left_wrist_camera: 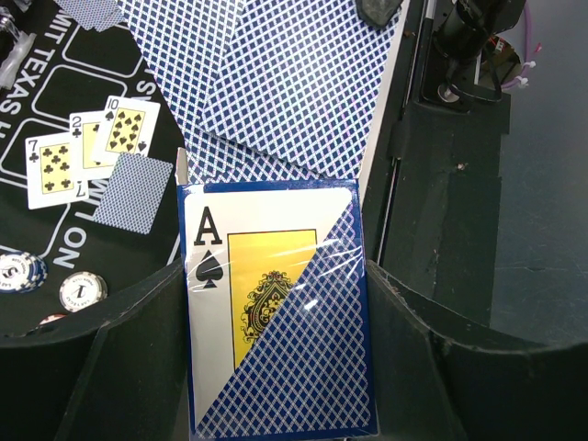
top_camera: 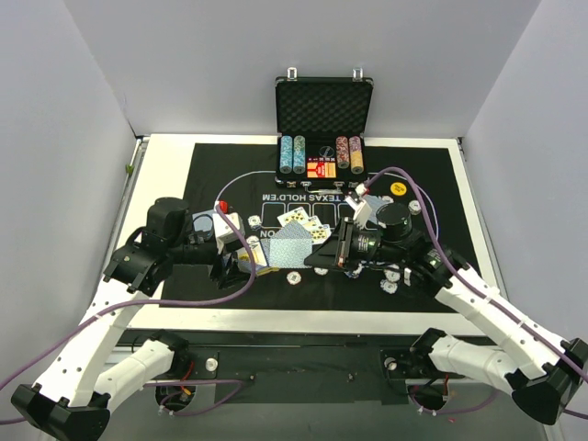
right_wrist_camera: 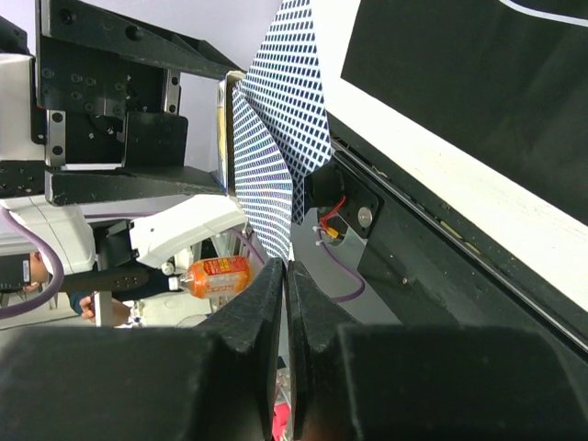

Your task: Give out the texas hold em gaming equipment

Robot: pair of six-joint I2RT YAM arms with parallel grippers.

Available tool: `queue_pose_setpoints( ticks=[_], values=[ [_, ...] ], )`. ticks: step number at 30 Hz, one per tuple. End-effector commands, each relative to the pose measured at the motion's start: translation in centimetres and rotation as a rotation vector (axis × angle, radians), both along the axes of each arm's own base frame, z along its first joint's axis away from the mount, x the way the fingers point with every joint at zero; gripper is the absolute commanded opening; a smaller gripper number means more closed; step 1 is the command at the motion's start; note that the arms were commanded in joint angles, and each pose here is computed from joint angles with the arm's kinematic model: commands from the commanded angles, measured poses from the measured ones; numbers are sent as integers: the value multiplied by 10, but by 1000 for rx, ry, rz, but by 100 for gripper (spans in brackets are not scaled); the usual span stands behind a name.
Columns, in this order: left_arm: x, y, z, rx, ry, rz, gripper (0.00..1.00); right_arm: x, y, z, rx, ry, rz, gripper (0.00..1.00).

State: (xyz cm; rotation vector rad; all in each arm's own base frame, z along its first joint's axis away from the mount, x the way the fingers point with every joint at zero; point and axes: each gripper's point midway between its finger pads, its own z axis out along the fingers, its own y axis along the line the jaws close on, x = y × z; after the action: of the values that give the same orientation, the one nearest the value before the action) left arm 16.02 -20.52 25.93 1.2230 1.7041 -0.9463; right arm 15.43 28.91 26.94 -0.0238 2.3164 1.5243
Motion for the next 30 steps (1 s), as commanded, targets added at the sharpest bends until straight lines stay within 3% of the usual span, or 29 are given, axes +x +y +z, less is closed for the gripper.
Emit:
queue_pose_setpoints(
  ticks=[1, 16, 27, 30],
  values=[
    [5, -7, 18, -52, -61, -13, 0, -14, -4, 20, 29, -50, 53, 2],
    [6, -7, 18, -60, -60, -5, 0, -14, -16, 50, 82, -91, 62, 2],
    [4, -5, 16, -54, -58, -4, 0, 18, -30, 82, 130, -141, -15, 0],
    [4, -4, 17, -52, -62, -1, 0, 24, -27, 70, 122, -105, -22, 0]
  ],
)
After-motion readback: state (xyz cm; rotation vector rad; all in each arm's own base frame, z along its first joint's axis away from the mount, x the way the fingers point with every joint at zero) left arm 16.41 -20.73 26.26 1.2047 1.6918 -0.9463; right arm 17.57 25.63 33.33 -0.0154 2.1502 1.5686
